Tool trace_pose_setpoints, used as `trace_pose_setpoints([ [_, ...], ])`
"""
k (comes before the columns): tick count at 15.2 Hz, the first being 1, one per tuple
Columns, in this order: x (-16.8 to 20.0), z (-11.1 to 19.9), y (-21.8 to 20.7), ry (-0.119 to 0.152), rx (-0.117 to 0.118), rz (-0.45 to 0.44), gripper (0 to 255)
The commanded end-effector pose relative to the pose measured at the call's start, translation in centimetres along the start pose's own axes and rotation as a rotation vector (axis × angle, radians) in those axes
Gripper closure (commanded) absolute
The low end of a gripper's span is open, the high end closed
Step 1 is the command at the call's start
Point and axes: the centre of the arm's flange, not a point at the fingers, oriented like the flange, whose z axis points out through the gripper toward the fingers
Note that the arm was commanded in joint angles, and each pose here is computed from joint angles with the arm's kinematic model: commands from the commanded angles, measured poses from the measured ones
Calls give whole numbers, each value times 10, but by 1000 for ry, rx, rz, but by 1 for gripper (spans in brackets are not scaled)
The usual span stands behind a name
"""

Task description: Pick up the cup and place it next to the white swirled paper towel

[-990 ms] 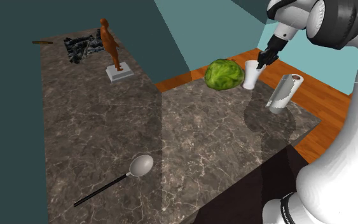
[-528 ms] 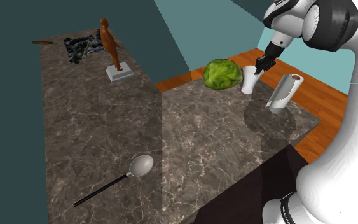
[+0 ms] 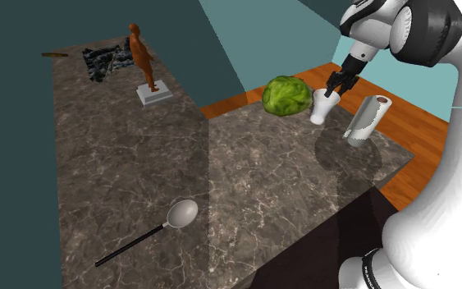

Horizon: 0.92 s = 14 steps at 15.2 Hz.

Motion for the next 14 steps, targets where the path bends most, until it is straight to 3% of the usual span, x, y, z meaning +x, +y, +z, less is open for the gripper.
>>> trace_pose_setpoints([
  [1, 0, 0, 0, 0, 0, 0, 0],
  [4, 0, 0, 0, 0, 0, 0, 0],
  [8, 0, -50, 0, 0, 0, 0, 0],
  [14, 0, -50, 0, 0, 0, 0, 0],
])
